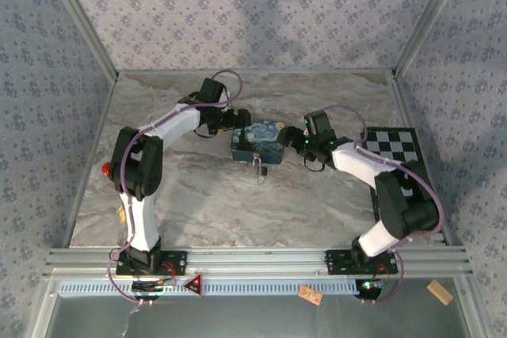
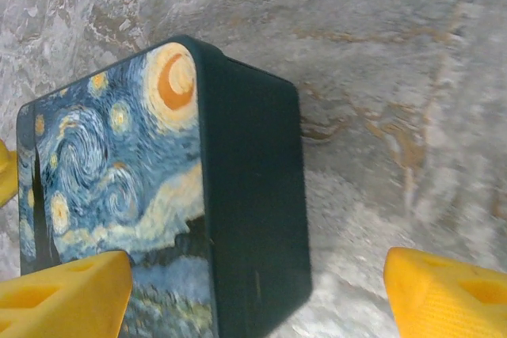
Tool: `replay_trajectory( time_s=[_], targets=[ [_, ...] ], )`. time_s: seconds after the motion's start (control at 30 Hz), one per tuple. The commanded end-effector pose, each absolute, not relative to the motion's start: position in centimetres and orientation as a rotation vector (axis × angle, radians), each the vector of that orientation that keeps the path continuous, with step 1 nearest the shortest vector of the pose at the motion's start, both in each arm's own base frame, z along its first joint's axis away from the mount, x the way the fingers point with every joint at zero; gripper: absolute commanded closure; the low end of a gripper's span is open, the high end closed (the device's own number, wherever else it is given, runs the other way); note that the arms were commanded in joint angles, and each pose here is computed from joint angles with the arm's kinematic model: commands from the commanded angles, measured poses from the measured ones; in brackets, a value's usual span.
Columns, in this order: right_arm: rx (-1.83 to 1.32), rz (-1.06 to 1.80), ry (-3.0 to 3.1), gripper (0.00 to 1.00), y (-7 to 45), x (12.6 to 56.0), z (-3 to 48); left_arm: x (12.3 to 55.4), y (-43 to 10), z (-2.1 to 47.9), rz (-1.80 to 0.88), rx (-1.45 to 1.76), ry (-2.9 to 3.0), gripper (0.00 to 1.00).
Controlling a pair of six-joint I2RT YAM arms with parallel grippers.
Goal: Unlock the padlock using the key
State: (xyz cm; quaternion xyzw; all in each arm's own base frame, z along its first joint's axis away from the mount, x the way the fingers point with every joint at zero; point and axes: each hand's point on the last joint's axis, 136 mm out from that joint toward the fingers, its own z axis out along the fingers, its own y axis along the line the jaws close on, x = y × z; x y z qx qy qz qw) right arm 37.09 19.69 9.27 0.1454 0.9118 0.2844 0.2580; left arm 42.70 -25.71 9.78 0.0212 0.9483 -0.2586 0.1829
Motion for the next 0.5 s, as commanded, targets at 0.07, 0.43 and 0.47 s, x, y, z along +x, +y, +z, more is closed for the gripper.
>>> replay_trajectory(
  time_s=[0.07,0.43,0.47],
  targets=[
    [0.283,0.924,2.518,0.16,23.2,38.8,9.3,41.1,-27.7,9.6,-0.795,0.099,2.712,0.05],
    [-0.032,0.982,2.611,0.18,28.7,41.9,8.8,36.5,-28.1,9.6,-0.889,-0.084,2.671,0.05],
    [-0.049,0.982,2.622,0.18,29.0,42.2,8.7,36.1,-28.0,9.6,-0.884,-0.087,2.667,0.04]
  ],
)
